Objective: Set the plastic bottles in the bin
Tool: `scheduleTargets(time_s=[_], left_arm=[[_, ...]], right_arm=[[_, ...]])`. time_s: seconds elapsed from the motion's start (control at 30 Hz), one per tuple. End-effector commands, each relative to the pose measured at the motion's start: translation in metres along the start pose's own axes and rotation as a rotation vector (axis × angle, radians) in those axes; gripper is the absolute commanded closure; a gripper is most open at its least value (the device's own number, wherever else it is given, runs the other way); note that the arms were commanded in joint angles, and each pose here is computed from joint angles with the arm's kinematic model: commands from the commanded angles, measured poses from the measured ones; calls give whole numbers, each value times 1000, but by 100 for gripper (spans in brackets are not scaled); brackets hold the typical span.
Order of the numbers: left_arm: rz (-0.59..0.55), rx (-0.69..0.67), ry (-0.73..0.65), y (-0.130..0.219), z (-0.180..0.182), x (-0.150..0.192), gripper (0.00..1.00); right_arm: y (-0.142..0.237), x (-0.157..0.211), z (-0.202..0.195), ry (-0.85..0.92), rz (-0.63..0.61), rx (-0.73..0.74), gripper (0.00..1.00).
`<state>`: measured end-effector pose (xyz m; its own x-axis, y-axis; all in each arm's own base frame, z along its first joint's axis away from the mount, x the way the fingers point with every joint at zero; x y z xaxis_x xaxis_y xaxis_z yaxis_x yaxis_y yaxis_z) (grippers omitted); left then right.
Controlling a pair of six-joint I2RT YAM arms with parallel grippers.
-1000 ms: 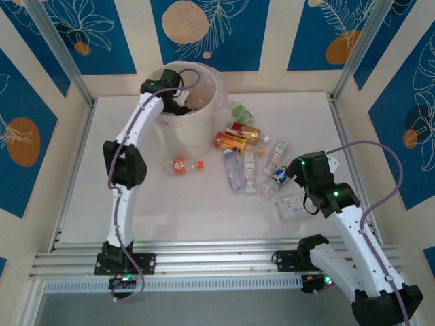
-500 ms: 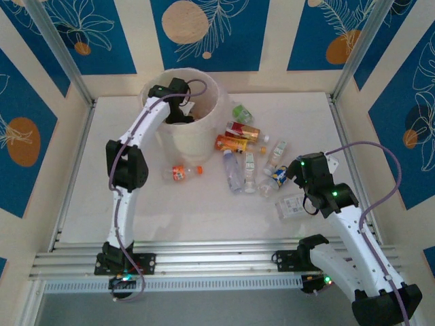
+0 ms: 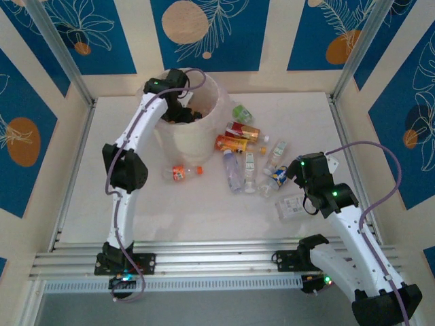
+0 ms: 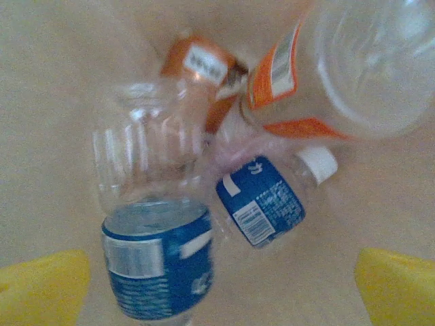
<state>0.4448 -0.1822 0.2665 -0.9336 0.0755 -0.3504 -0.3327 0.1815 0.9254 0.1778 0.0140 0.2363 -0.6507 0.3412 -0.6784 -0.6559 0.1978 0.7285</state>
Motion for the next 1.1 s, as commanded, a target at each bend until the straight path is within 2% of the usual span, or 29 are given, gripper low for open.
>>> scheduleTargets(time_s=[0.0, 0.23, 0.47, 0.6, 0.8, 1.07], left_arm=[[-110, -4, -24, 48, -4, -6, 0], [-249, 18, -25, 105, -4, -5, 1], [-348, 43, -36, 145, -4, 9, 1], [-406, 59, -57, 164, -8, 24, 1], [-519, 94, -53, 187, -10, 51, 0], [-631, 154, 4, 198, -2, 77, 1]], right_arm=[[3, 1, -6, -8, 16, 52, 1], [8, 12, -20, -103, 176, 187, 1], [17, 34, -37, -229, 304, 279, 1], [6, 50, -37, -273, 374, 264, 1], [-20, 64, -24, -360, 418, 129, 1], [-42, 68, -21, -405, 429, 121, 1]])
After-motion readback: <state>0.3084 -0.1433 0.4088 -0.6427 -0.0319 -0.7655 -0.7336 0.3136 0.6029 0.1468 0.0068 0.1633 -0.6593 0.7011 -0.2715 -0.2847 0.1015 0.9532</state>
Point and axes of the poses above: each hand's point on the last joint's axis, 136 mm out from that joint toward the fingers, its own y axis back along the fingers, its own z axis along the line the jaws close on, x = y × z, the point moved 8 cm from there along y, back along the fingers, and after that the axes turned 12 degrees about y, right-handed, at the moved point
